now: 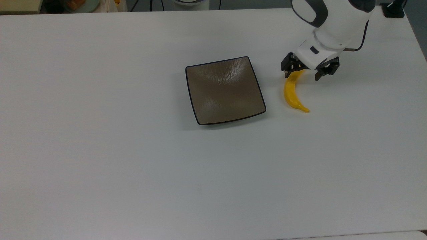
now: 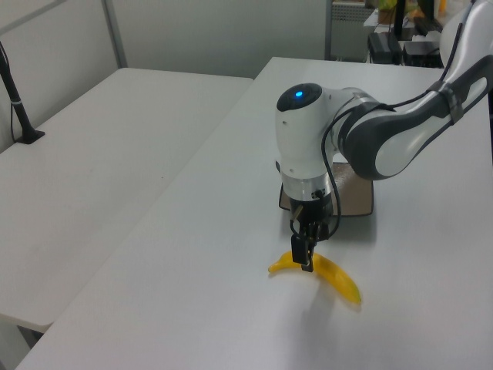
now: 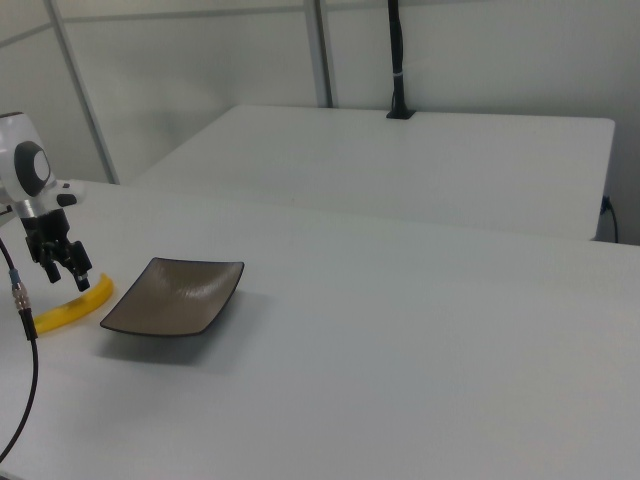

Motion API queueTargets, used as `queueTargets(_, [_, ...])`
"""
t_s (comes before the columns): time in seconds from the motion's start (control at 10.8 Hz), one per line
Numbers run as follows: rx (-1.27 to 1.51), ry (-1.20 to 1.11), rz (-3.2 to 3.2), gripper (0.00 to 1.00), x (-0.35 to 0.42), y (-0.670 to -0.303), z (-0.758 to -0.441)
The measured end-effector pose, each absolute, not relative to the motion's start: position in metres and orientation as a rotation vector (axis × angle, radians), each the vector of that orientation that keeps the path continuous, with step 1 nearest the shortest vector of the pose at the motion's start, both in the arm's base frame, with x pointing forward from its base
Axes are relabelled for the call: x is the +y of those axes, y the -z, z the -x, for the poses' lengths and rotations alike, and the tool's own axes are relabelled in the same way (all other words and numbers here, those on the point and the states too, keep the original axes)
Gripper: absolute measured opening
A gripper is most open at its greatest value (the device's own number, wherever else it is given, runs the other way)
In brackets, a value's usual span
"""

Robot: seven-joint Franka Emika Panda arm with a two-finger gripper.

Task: Bananas placed on a ceramic plate
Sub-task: 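Move the open gripper over the yellow banana and lower it, then close the gripper on the middle of the yellow banana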

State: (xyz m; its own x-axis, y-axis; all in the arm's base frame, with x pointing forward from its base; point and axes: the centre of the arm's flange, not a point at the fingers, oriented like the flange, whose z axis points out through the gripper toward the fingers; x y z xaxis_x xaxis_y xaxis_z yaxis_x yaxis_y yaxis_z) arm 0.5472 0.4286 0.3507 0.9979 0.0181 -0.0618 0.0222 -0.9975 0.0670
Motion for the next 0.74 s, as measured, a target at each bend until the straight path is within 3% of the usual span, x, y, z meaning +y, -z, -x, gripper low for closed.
queueTargets(0.46, [0.018,0.145,-3.036,1.0,0.416,-0.322,-0.546])
queueTargets(0.65, [0.016,0.157,-3.024,0.96,0.412,-0.314,-0.546])
queueTargets(0.74, [0.015,0.149,-3.03,0.87,0.412,-0.313,-0.547])
